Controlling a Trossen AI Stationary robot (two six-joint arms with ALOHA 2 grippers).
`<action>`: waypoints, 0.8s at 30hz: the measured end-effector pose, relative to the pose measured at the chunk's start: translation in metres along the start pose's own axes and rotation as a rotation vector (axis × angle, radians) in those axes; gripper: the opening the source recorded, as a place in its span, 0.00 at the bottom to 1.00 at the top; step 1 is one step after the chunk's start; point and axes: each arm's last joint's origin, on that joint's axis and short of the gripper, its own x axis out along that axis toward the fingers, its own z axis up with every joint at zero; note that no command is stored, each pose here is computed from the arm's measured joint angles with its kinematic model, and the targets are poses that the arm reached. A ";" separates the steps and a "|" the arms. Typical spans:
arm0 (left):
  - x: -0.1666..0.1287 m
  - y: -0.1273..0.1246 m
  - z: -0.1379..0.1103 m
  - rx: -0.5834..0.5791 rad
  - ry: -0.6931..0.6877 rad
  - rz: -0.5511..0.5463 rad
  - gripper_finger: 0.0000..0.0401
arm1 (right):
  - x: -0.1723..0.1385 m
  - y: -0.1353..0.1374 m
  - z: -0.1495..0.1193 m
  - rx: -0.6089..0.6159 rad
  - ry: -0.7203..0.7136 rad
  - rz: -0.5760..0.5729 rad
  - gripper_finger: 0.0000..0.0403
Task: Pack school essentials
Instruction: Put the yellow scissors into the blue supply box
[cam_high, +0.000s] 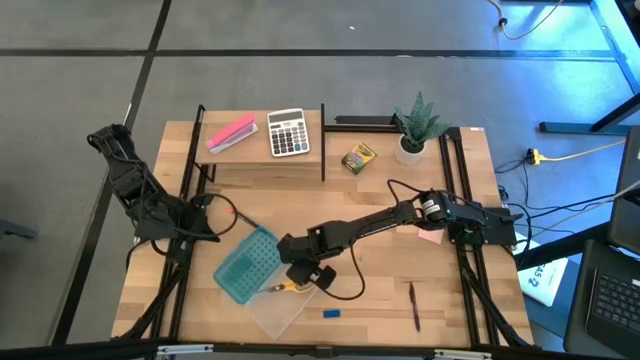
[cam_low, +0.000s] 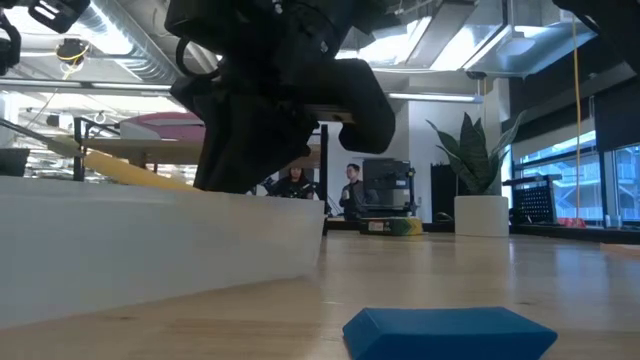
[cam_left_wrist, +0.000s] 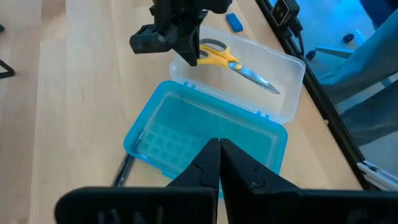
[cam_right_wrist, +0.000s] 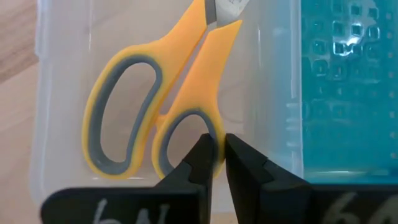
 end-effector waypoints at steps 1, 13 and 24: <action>0.000 0.000 0.000 0.000 0.000 0.000 0.00 | 0.000 0.000 0.000 -0.004 0.000 0.000 0.09; 0.000 0.000 0.000 0.006 0.001 0.001 0.00 | 0.007 0.006 -0.008 -0.106 0.026 0.024 0.09; 0.000 0.000 0.000 0.006 0.001 0.001 0.00 | 0.008 0.006 -0.008 -0.107 0.023 0.022 0.14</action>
